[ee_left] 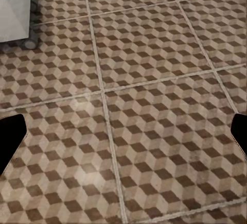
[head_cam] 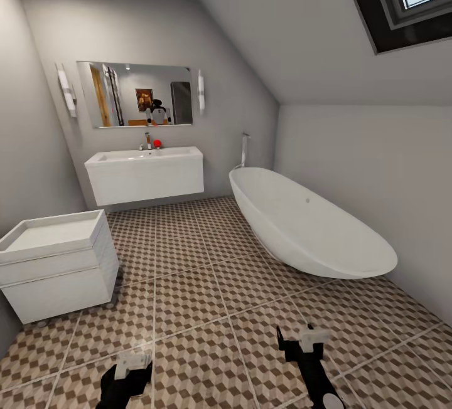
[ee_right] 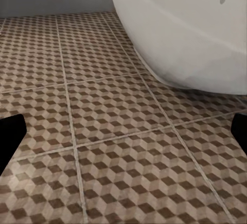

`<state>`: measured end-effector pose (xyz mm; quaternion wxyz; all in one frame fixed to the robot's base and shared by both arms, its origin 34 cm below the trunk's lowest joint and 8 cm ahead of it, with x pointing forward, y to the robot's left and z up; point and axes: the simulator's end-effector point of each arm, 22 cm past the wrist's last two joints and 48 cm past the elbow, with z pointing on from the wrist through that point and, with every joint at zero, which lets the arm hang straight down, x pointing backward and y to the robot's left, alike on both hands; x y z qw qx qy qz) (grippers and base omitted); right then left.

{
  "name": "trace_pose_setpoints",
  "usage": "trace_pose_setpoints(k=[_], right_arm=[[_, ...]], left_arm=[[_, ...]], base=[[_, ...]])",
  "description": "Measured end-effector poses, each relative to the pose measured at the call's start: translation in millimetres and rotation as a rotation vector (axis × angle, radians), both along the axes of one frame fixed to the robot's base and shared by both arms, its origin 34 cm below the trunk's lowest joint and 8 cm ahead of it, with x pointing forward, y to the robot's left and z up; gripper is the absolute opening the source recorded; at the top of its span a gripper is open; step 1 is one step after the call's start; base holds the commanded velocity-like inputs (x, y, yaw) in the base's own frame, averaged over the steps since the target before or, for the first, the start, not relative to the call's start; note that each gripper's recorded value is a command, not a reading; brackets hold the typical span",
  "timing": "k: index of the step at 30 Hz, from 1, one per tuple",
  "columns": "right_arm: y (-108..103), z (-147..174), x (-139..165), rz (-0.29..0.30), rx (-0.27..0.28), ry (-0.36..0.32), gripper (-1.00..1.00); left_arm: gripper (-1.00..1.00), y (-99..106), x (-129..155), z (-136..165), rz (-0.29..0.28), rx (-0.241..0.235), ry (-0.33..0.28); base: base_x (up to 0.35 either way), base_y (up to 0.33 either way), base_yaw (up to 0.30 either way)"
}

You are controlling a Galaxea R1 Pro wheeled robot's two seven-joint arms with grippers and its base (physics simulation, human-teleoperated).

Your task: Take the four mousetraps from the cabinet in the bathroom and place them on the bathroom floor. Make sure all four end up on the same floor surface, and ensure that at least two of them are either under or directly next to the same bathroom sink.

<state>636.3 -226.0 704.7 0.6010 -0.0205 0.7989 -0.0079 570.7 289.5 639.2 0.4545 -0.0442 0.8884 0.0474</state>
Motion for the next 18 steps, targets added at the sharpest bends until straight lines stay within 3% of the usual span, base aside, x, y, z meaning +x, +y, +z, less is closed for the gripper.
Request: trace_pose_setpoints(k=[3,9,13,18], right_arm=[[9,1,0,0.022,-0.004,-0.004,1.00],[14,4,2,0.040,-0.011,-0.011,1.00],[12,39,33,0.041,-0.018,-0.081,1.00],[14,63,50,0.047,-0.028,-0.130,1.00]], left_arm=[[1.00,2,14,20,-0.001,0.004,-0.049],[1.00,-5,9,12,-0.005,-0.004,-0.028],[1.00,-3,6,9,-0.003,-0.002,-0.020],[1.00,-4,3,4,-0.001,-0.004,-0.009]], base=[[0.000,0.000,0.000],[0.000,0.000,0.000],[0.000,0.000,0.000],[0.000,0.000,0.000]])
